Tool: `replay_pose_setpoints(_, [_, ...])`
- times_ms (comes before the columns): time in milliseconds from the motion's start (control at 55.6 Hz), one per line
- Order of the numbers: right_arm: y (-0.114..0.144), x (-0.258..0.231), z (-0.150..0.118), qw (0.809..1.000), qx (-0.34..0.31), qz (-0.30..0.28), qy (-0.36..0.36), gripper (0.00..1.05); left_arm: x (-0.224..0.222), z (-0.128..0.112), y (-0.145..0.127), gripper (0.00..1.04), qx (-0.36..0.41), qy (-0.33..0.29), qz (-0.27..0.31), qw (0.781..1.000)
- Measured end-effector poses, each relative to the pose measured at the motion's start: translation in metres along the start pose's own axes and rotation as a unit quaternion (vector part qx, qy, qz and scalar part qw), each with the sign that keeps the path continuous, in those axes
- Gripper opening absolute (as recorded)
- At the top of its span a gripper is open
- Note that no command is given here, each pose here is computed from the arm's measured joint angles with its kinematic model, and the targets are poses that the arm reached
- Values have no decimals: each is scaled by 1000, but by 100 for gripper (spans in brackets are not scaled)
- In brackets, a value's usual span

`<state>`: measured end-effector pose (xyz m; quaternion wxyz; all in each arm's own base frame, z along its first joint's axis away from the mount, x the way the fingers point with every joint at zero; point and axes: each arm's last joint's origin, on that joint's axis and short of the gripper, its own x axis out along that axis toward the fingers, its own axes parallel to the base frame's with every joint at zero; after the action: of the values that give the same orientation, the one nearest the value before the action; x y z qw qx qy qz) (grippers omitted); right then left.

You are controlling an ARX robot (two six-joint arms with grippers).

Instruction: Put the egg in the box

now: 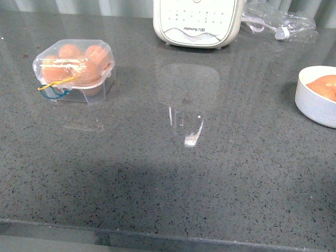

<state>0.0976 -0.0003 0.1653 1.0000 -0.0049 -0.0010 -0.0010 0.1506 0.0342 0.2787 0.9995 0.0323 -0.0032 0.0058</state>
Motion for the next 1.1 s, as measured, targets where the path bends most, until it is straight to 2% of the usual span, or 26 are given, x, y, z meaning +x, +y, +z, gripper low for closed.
replay_pose_setpoints(126, [0,0,0,1000,0,0,0,97,-8,-25,-11,42,-21,2,-2,1000])
replay_pose_setpoints(288, [0,0,0,1000,0,0,0,97,-18,-54,-22,5,-29,8,-2,1000])
replay_pose_setpoints(432, [0,0,0,1000,0,0,0,97,-25,-70,-33,4,-32,6,9,999])
replay_pose_setpoints(594, [0,0,0,1000,0,0,0,97,-32,-82,-39,4,-32,3,-7,999])
replay_pose_setpoints(1097, [0,0,0,1000,0,0,0,97,-41,-99,-40,4,-32,3,-6,999])
